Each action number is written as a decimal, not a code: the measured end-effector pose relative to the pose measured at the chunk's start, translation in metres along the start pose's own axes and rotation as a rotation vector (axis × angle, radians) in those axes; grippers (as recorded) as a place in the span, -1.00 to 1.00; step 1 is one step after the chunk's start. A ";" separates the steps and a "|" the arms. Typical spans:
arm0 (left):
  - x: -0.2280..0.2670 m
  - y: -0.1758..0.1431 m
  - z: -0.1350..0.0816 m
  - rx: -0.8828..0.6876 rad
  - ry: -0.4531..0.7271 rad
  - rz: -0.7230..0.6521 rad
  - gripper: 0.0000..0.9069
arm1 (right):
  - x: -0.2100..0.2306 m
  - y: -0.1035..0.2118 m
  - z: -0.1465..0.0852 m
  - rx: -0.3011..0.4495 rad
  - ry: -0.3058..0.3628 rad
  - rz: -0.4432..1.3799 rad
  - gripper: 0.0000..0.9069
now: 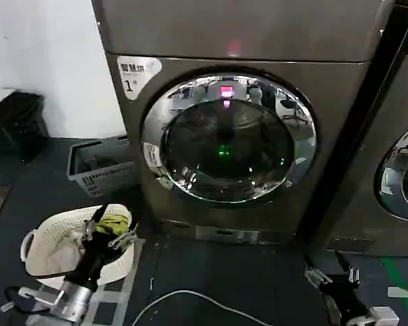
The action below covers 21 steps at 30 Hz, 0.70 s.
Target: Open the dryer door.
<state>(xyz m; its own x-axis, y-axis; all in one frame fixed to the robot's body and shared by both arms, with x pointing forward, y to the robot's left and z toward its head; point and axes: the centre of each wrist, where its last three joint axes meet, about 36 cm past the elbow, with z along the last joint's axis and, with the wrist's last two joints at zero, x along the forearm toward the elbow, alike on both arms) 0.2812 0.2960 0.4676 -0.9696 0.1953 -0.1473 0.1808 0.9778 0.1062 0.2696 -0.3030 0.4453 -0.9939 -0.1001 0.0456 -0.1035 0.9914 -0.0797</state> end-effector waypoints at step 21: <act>0.008 -0.005 -0.005 0.010 -0.010 0.033 1.00 | -0.070 -0.029 -0.016 0.101 -0.208 -0.253 1.00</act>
<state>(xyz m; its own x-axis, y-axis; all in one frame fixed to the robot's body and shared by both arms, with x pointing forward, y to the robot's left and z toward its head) 0.2716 0.2920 0.4708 -0.9614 0.2283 -0.1539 0.2144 0.9715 0.1015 0.3428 -0.3232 0.4600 -0.9217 -0.3668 -0.1265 -0.3403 0.9208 -0.1905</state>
